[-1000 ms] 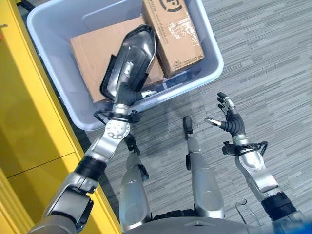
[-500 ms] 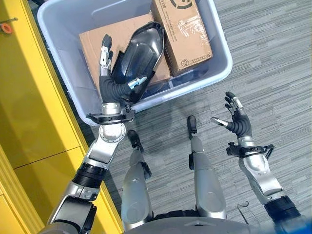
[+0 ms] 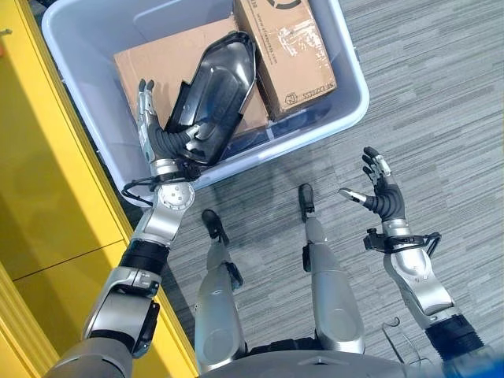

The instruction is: Move parts from the plastic box to the shelf.

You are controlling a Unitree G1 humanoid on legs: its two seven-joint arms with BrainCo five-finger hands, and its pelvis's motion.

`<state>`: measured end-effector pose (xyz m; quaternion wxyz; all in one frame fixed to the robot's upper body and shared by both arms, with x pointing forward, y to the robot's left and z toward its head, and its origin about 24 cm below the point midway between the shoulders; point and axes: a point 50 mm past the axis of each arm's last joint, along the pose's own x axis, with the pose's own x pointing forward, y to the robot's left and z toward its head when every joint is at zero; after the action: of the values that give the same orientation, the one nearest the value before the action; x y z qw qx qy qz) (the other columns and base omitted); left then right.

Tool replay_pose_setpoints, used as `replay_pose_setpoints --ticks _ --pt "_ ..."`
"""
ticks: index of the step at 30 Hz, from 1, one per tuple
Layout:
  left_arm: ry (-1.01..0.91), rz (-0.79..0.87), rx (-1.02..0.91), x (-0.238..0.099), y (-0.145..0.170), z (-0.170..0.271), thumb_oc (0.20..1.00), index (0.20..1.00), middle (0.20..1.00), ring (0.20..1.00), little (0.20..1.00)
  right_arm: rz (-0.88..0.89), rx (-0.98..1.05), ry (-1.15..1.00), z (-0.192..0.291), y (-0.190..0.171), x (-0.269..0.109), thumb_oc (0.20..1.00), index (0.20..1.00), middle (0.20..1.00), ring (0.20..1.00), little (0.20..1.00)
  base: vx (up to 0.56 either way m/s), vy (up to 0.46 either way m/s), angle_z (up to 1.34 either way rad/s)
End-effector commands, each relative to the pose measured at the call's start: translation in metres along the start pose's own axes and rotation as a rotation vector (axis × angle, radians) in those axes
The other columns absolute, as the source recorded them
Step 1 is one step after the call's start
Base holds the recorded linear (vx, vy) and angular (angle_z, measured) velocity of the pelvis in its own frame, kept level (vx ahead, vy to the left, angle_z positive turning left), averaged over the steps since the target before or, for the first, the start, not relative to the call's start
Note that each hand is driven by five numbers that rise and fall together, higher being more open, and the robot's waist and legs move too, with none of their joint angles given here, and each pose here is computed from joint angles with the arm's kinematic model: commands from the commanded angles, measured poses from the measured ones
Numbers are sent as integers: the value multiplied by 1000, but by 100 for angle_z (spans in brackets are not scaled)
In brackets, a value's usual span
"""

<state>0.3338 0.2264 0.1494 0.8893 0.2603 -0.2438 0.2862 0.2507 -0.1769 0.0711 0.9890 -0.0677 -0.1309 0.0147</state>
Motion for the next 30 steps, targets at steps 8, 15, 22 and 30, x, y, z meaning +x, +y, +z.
replay_pose_setpoints --ticks 8,15,22,30 --pt "-30 123 151 30 35 -9 1000 1000 1000 1000 1000 -10 2 -107 17 -8 4 1000 1000 1000 1000 1000 2 -3 -3" --pt "56 104 187 42 32 -21 1000 1000 1000 1000 1000 15 -1 -96 16 -7 3 1000 1000 1000 1000 1000 -3 1 -4" --pt "216 88 215 54 36 -42 1000 1000 1000 1000 1000 51 5 -92 16 -4 1 1000 1000 1000 1000 1000 -2 -1 -2" --pt "430 123 2 66 36 -50 435 435 435 435 435 88 20 -70 13 0 -2 1000 1000 1000 1000 1000 0 0 0"
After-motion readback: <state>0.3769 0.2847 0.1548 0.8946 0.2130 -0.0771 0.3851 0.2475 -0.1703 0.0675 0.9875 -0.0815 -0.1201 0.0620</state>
